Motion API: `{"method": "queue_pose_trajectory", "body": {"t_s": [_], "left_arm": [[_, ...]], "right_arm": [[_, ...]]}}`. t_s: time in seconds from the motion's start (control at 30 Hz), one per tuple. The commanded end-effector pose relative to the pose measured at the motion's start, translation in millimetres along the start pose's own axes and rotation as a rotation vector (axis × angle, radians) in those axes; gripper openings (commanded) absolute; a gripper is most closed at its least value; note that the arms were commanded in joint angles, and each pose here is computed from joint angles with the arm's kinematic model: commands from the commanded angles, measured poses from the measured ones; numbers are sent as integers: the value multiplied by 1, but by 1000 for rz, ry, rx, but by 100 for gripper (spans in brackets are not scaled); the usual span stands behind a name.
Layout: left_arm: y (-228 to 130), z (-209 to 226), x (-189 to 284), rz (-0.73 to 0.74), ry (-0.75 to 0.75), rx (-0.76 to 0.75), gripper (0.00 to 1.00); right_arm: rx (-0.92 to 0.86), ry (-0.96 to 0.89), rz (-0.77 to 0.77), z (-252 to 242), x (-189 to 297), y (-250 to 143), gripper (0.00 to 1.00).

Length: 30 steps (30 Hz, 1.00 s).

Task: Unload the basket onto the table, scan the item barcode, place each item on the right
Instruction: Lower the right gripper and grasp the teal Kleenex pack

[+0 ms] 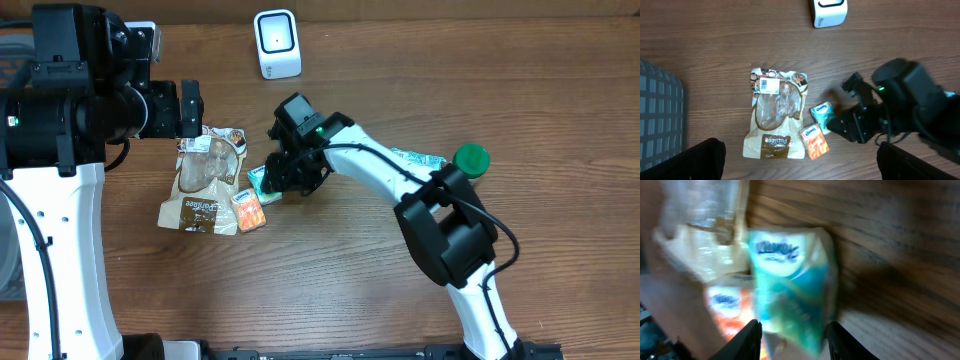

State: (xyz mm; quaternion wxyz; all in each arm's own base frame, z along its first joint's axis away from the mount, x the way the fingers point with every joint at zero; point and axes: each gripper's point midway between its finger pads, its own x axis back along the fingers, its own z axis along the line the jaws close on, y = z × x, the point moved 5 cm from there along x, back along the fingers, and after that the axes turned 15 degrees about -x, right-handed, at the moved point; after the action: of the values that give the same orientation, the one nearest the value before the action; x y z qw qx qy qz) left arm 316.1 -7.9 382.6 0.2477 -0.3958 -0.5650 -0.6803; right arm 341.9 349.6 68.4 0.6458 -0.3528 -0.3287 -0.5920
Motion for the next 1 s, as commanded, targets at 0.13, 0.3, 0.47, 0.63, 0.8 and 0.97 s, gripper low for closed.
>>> {"method": "queue_pose_trajectory", "body": {"t_s": [0.13, 0.3, 0.47, 0.63, 0.8, 0.97], "left_arm": [[2, 2, 5, -15, 10, 4, 100], [2, 2, 5, -15, 10, 5, 100], [2, 2, 5, -15, 10, 5, 99], [2, 2, 5, -15, 10, 4, 100], [2, 2, 5, -15, 10, 4, 99], [2, 2, 5, -15, 11, 5, 100]], "right_arm": [[-64, -62, -36, -16, -11, 8, 39], [-58, -63, -31, -14, -12, 5, 14], [-37, -68, -26, -11, -14, 2, 4], [86, -80, -20, -11, 3, 5, 4], [350, -164, 7, -16, 46, 3, 4], [609, -301, 100, -38, 64, -7, 4]]}}
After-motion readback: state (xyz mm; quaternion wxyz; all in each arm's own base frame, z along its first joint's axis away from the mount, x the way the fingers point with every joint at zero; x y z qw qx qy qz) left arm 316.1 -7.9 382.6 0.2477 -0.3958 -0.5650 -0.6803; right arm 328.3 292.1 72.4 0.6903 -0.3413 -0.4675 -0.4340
